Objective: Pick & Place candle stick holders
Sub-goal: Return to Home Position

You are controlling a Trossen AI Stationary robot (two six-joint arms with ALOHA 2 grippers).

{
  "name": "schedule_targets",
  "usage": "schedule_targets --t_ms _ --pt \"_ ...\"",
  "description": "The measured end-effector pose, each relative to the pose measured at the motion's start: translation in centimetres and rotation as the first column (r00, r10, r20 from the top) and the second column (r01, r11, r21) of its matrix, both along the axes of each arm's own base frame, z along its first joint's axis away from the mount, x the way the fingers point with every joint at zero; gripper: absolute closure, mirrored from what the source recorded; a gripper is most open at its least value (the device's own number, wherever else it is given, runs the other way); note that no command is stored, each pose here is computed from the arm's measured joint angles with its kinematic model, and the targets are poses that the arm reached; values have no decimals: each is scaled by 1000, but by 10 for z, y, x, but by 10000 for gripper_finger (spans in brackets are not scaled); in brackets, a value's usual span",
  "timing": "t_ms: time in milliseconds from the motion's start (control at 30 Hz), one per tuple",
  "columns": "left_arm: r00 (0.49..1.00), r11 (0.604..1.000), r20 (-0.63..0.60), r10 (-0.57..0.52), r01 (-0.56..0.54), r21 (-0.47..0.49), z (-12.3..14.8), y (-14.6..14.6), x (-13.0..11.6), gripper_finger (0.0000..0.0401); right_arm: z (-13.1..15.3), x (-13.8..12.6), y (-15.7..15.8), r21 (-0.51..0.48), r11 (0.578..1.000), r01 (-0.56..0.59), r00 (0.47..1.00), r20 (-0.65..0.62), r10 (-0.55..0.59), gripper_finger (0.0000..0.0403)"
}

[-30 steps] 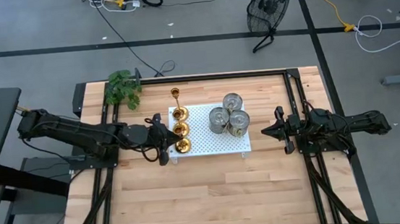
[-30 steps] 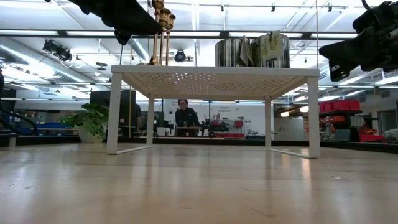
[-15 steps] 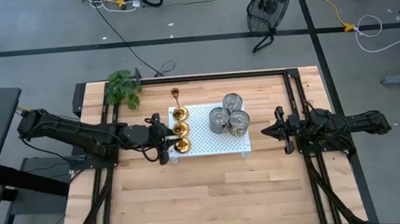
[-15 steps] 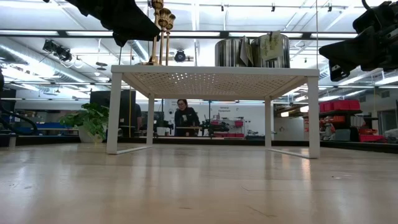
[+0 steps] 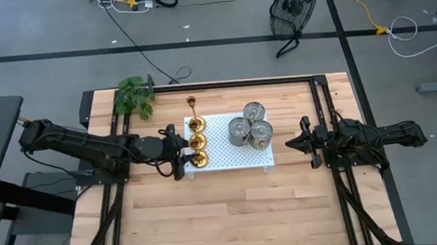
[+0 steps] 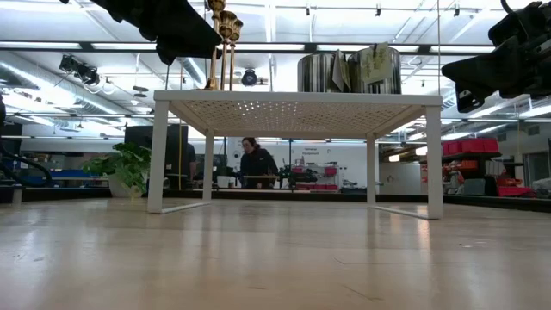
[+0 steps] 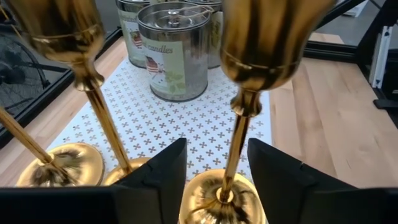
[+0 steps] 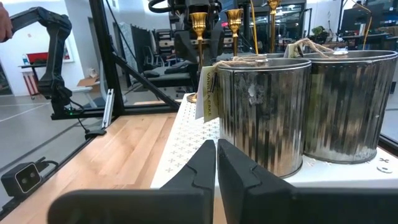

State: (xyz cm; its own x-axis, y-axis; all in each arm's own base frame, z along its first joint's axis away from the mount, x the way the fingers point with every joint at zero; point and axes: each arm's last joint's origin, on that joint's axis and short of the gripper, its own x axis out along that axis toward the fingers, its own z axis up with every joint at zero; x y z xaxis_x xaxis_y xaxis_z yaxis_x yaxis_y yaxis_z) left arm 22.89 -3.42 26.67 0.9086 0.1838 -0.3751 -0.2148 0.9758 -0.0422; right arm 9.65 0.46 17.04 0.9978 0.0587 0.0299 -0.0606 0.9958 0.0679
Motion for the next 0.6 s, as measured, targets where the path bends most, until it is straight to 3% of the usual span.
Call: schedule_targets --t_ms 600 --pt "1000 1000 -16 -5 5 -26 -1 0 -2 172 0 0 0 0 1000 0 1000 0 0 382"
